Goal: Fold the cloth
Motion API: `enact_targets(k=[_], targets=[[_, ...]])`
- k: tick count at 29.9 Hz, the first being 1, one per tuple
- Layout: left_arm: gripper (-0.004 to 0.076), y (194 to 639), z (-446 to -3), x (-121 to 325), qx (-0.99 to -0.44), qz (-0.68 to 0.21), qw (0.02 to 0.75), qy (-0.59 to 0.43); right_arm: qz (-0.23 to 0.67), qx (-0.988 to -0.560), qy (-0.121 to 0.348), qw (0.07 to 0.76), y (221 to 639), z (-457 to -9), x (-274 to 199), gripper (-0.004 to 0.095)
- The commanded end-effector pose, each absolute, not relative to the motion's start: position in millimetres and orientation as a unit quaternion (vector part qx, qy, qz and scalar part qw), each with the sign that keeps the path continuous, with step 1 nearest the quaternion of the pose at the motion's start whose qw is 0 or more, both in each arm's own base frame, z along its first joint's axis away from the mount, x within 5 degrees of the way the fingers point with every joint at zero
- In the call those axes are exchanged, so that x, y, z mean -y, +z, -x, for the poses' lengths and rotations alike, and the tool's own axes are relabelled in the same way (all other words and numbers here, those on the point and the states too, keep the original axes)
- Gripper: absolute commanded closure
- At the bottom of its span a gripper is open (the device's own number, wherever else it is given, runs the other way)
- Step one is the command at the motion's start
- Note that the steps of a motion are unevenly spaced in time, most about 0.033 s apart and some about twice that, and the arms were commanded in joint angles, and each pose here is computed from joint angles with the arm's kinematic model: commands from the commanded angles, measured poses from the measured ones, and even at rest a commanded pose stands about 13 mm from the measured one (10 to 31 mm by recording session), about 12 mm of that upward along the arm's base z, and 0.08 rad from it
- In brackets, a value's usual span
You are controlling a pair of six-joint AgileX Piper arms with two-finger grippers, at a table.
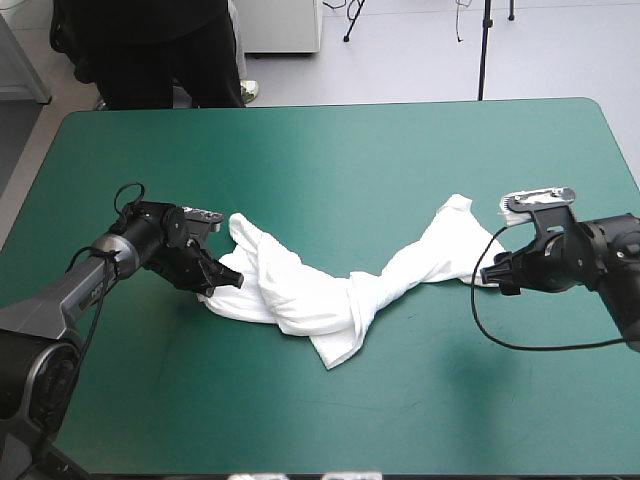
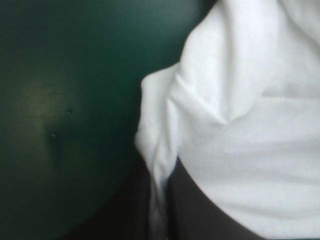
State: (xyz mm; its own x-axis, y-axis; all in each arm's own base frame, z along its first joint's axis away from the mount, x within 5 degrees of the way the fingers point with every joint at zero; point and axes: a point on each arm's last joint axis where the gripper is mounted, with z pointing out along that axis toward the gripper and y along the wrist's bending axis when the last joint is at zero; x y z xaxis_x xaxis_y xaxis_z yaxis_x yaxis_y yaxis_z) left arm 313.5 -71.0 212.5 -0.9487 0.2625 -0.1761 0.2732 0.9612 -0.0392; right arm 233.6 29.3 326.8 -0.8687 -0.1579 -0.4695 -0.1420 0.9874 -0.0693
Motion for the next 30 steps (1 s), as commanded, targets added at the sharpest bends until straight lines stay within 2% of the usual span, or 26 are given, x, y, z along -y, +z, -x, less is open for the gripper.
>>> enact_targets(k=[1, 10, 22, 24, 27, 30], targets=[[0.0733, 224, -316, 68, -0.983, -0.146, 0.111, -0.013, 0.075, -0.959, -0.021, 0.272, 323, -254, -31, 0.0192], [0.0733, 224, -315, 67, -0.983, -0.147, 0.108, -0.011, 0.079, -0.978, -0.035, 0.192, 262, -297, -36, 0.0194], [0.0733, 224, -315, 67, -0.983, -0.147, 0.106, -0.011, 0.061, -0.984, -0.024, 0.163, 219, -323, -32, 0.0408], [0.0733, 224, -315, 67, -0.984, -0.147, 0.105, -0.011, 0.045, -0.988, -0.017, 0.148, 210, -325, -27, 0.0465], [0.0733, 224, -315, 67, -0.984, -0.147, 0.103, -0.011, 0.039, -0.992, -0.007, 0.117, 201, -325, -24, 0.0606], [0.0733, 224, -315, 67, -0.984, -0.147, 0.104, -0.011, 0.037, -0.995, -0.004, 0.097, 195, -324, -25, 0.0804]])
